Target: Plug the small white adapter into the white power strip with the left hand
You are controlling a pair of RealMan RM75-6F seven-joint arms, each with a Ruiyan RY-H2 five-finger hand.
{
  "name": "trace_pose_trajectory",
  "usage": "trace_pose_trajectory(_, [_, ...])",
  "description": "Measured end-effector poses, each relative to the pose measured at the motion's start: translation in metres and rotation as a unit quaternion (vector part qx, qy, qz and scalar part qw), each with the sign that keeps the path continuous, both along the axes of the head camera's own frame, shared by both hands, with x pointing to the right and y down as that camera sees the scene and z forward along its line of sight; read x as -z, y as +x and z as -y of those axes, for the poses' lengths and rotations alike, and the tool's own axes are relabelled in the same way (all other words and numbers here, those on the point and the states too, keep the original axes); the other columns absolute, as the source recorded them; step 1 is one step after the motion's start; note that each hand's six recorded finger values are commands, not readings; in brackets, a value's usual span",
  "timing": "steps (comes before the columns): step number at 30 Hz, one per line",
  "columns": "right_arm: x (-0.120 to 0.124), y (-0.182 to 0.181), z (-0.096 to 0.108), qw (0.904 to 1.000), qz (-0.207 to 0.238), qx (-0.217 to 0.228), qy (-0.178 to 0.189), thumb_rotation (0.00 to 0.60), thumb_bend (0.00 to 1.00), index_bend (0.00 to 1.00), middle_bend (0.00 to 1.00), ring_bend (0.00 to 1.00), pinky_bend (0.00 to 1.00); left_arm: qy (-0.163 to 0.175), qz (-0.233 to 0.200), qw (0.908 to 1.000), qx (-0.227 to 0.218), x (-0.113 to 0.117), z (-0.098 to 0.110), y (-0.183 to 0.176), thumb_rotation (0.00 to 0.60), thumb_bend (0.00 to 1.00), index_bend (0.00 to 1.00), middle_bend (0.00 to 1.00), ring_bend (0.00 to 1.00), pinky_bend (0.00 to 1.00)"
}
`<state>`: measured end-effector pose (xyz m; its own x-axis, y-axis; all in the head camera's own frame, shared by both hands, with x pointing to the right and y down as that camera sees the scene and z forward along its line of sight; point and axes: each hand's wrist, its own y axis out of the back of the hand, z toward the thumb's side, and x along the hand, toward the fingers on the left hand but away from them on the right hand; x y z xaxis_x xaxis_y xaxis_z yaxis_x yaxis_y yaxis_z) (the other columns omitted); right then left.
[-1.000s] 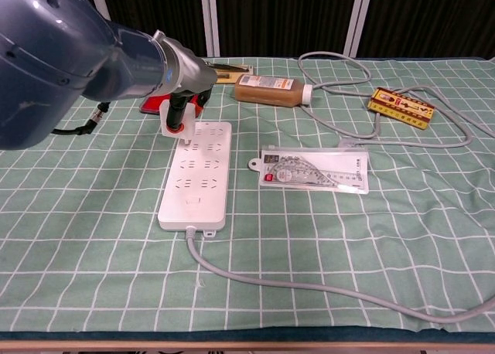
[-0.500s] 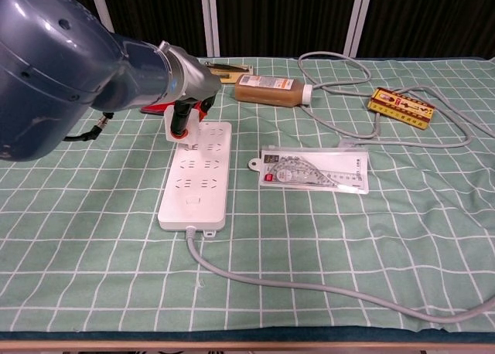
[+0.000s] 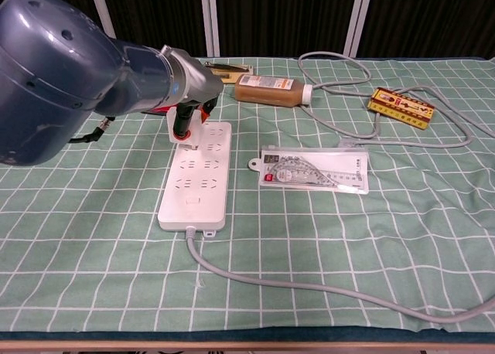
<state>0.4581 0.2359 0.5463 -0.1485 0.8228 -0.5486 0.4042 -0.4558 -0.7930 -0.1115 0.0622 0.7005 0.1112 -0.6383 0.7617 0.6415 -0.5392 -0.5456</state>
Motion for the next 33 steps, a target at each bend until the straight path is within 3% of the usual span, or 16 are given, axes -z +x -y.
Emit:
trace_pose_trajectory(30, [0.000, 0.000, 0.000, 1.0000, 0.005, -0.005, -0.001, 0.600, 0.34, 0.00, 0.00, 0.00, 0.00, -0.010, -0.005, 0.9999, -0.013, -0.011, -0.015, 0.003, 0.600, 0.70, 0.73, 0.80, 0.30, 0.12])
trace_pose_trajectory(33, [0.000, 0.000, 0.000, 1.0000, 0.005, -0.006, -0.002, 0.600, 0.34, 0.00, 0.00, 0.00, 0.00, -0.010, -0.006, 0.9998, -0.014, -0.012, -0.015, 0.004, 0.600, 0.62, 0.67, 0.74, 0.30, 0.11])
